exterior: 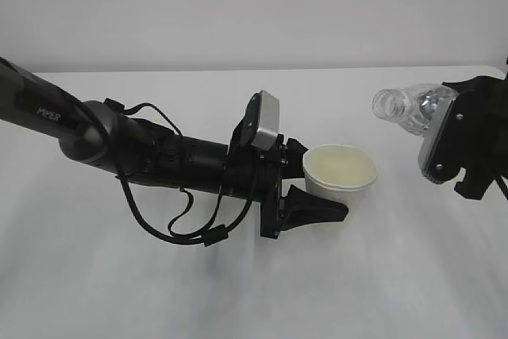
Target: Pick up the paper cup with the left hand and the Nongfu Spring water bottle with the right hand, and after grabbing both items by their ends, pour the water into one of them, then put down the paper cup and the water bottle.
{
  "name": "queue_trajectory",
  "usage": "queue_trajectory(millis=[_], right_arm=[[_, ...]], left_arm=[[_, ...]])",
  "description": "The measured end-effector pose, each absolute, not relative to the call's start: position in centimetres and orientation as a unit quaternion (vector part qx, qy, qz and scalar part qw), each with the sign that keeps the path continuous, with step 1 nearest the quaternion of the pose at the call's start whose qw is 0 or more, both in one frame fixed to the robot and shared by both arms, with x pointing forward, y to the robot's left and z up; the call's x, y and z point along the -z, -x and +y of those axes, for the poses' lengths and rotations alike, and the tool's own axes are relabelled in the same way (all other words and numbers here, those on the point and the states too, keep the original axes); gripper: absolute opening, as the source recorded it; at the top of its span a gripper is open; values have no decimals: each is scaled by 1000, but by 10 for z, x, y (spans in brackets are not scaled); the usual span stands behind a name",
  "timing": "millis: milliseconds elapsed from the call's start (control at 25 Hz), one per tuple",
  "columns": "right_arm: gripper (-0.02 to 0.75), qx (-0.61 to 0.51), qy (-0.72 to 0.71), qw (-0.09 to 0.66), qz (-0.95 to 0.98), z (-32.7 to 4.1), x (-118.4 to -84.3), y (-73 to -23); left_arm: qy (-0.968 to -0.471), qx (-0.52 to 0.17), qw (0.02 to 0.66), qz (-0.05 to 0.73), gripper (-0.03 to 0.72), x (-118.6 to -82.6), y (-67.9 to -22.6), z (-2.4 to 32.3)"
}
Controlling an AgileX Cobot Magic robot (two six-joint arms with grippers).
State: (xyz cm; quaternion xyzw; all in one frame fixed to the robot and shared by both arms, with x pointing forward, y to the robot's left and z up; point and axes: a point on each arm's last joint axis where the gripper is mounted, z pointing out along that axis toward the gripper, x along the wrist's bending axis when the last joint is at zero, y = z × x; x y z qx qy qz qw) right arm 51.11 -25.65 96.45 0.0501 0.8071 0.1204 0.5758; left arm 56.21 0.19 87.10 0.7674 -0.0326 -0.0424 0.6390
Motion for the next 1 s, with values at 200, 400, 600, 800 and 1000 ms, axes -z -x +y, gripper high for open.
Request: queue_trajectory(millis=[200, 400, 600, 800, 1000], right_arm=[[428, -116, -45, 577, 807, -256, -965, -511], [428, -96, -16, 580, 808, -256, -965, -511], [428, -85, -1, 583, 808, -256, -965, -511], [428, -73, 17, 588, 806, -256, -965, -511], [428, -72, 19, 592, 802, -256, -966, -512]], left_arm=[[-767, 44, 639, -44, 493, -871, -557, -3], [-767, 47, 638, -50, 492, -871, -553, -7], [-767, 47, 638, -51, 492, -871, -553, -7], [-767, 47, 638, -51, 492, -871, -553, -7], [-767, 47, 638, -51, 491, -871, -553, -7]])
